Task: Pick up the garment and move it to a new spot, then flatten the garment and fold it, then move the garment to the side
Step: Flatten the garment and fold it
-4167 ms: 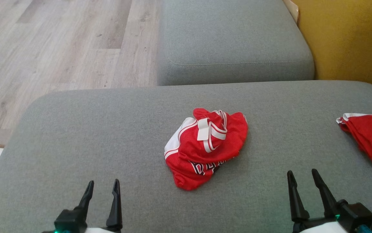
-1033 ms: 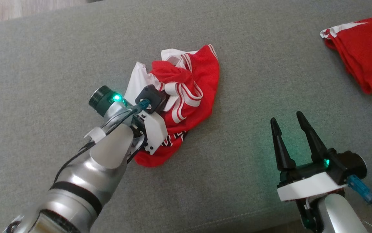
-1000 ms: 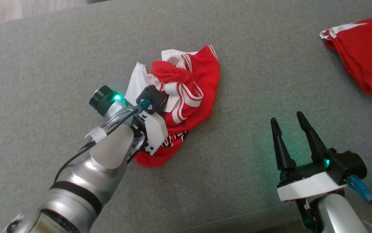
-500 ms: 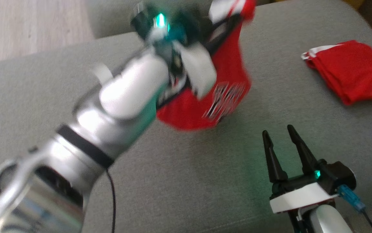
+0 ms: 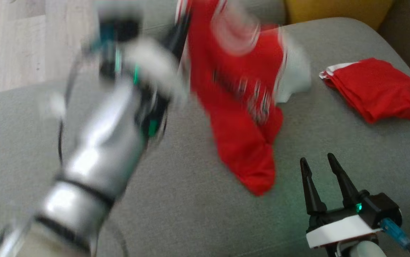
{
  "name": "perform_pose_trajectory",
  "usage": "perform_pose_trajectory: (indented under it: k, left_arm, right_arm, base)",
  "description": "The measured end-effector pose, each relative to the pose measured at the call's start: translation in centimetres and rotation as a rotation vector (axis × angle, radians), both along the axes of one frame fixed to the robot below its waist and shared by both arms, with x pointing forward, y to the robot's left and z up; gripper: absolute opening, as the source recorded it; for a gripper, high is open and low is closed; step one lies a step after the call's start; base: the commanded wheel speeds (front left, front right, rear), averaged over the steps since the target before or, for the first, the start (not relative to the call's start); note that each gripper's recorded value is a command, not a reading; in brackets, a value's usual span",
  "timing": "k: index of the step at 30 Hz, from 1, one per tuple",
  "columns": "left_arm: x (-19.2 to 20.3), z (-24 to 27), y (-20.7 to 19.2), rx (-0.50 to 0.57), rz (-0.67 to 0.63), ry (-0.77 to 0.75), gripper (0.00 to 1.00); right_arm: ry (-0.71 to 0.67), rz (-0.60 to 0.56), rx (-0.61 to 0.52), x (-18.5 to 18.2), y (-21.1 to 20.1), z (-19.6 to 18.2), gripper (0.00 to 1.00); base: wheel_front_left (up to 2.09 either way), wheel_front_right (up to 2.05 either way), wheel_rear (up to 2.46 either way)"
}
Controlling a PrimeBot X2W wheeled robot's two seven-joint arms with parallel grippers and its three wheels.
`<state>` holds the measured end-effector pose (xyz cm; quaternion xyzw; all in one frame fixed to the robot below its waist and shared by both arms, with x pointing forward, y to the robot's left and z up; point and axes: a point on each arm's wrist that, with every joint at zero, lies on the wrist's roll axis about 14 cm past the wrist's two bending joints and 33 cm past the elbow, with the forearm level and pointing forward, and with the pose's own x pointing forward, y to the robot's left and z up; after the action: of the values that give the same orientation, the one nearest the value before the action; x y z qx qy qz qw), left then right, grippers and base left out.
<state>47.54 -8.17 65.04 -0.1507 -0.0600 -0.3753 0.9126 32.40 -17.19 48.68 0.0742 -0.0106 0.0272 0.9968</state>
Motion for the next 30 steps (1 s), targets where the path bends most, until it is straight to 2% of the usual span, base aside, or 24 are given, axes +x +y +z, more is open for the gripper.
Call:
perform_pose_trajectory:
  k: [4, 7, 14, 17, 21, 27, 28, 29, 30]
  left_arm:
    - [-1.8, -13.1, 6.7, 0.106, 0.157, 0.276, 0.00]
    - [-3.3, -16.6, 11.0, 0.107, 0.270, 0.347, 0.00]
    - [-6.5, -16.3, 19.5, 0.003, 0.590, 0.312, 0.00]
    - [-9.0, -16.8, 22.8, -0.002, 0.709, 0.307, 0.00]
    - [-12.0, -17.2, 24.1, 0.007, 0.781, 0.307, 0.00]
    - [-14.1, -17.5, 25.3, 0.062, 0.846, 0.290, 0.00]
    - [-14.3, -17.3, 25.7, 0.067, 0.871, 0.282, 0.21]
    - [-14.5, -16.9, 26.1, 0.078, 0.894, 0.266, 1.00]
    - [-14.5, -16.2, 26.4, 0.089, 0.911, 0.238, 1.00]
  right_arm:
    - [-0.003, 0.025, -0.002, 0.4, 0.7, 0.1, 1.00]
    - [-0.008, 0.036, 0.000, 0.8, 1.1, 0.2, 1.00]
    - [0.014, 0.039, -0.005, 0.4, 1.1, -0.5, 1.00]
    - [0.022, 0.045, -0.004, 0.3, 1.3, -0.8, 1.00]
    - [0.018, 0.064, -0.004, 0.4, 1.8, -0.6, 1.00]
    - [0.009, 0.089, -0.004, 0.7, 2.6, -0.4, 1.00]
    - [0.007, 0.091, -0.004, 0.7, 2.6, -0.3, 1.00]
    - [0.006, 0.093, -0.005, 0.7, 2.7, -0.3, 1.00]
    - [0.005, 0.095, -0.006, 0.7, 2.7, -0.3, 1.00]
  base:
    - [0.00, 0.00, 0.00]
    - [0.00, 0.00, 0.00]
    - [0.00, 0.00, 0.00]
    - [0.00, 0.00, 0.00]
    - [0.00, 0.00, 0.00]
    - [0.00, 0.00, 0.00]
    - [0.00, 0.00, 0.00]
    - [0.00, 0.00, 0.00]
    - [0.00, 0.00, 0.00]
